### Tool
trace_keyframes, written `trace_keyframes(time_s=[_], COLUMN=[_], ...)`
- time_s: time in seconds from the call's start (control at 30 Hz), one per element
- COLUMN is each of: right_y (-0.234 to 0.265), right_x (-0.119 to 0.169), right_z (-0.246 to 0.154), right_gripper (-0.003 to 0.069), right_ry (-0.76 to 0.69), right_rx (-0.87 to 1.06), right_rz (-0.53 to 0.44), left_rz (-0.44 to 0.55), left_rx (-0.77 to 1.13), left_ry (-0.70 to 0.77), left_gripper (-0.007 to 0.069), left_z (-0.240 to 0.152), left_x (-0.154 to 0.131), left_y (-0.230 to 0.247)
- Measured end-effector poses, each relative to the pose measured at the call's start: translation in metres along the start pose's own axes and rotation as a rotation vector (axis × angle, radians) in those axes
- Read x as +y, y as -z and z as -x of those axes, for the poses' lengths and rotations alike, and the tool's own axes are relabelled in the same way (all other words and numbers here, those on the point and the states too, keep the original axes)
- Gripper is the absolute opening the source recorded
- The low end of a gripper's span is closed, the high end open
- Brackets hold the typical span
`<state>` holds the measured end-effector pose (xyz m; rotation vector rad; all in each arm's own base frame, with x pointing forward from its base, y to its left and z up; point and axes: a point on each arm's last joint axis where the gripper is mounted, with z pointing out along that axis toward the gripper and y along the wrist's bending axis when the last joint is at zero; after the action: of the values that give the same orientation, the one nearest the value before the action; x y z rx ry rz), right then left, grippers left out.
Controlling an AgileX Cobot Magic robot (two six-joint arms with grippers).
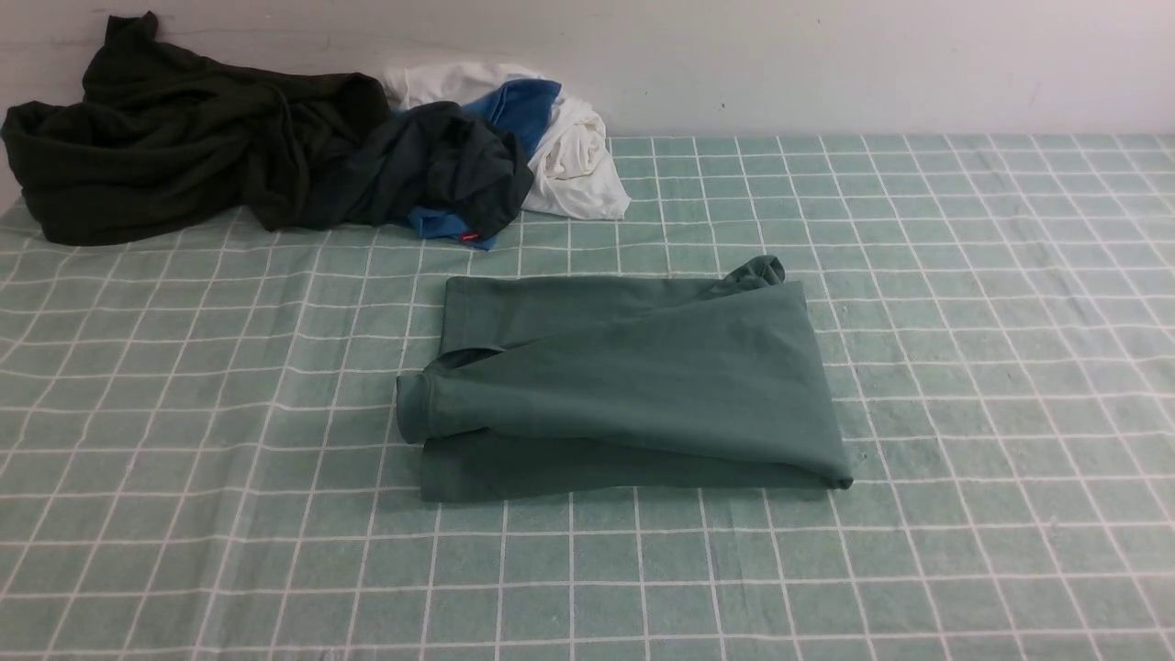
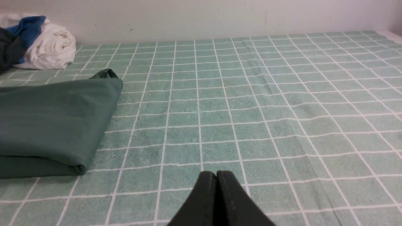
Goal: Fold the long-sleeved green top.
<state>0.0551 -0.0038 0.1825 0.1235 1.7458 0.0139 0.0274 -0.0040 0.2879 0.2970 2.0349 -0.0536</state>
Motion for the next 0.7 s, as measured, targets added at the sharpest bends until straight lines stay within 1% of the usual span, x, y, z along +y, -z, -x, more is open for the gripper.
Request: trace_keyframes(time_s=[0.1, 0.2, 0.33, 0.37, 0.4, 0.43, 0.47, 0.53, 0.63, 0.7], right_y=[0.000, 0.000, 0.000, 0.000, 0.000, 0.000, 0.000, 0.000, 0.000, 0.000], right_x=[0.000, 0.000, 0.000, 0.000, 0.000, 0.000, 0.000, 0.000, 0.000, 0.000], right_z=[0.000, 0.000, 0.000, 0.000, 0.000, 0.000, 0.000, 0.000, 0.000, 0.000], right_gripper=[-0.0014, -0.0014, -0.0014, -0.0014, -0.0014, -0.0014, -0.0014, -0.0014, -0.0014, -0.0014], right_ry=[0.000, 0.000, 0.000, 0.000, 0.000, 0.000, 0.000, 0.000, 0.000, 0.000], right_rx=[0.000, 0.002, 0.004, 0.004, 0.004, 0.004, 0.004, 0.005, 0.006, 0.006], right_rz=[0.000, 0.000, -0.001, -0.001, -0.001, -0.001, -0.001, -0.001, -0.001, -0.001], left_rz=[-0.001, 0.018, 0.102, 0.131, 0.137, 0.173, 0.176, 0.207, 0.210, 0.208], left_rx=[0.001, -0.090, -0.291, -0.318, -0.340, -0.365, -0.356, -0.323, -0.246, -0.227], left_ry=[-0.001, 0.004, 0.022, 0.037, 0.040, 0.067, 0.069, 0.109, 0.133, 0.132], left_gripper=[-0.0003, -0.0003, -0.0003, -0.0003, -0.0003, -0.0003, -0.0003, -0.0003, -0.0003, -0.0003], left_z=[-0.006, -0.012, -0.029, -0.040, -0.040, -0.055, -0.057, -0.076, -0.086, -0.087], left_x=[-0.001, -0.001, 0.000, 0.000, 0.001, 0.001, 0.001, 0.001, 0.001, 0.001], left_y=[-0.007, -0.018, -0.039, -0.048, -0.048, -0.058, -0.059, -0.070, -0.074, -0.074])
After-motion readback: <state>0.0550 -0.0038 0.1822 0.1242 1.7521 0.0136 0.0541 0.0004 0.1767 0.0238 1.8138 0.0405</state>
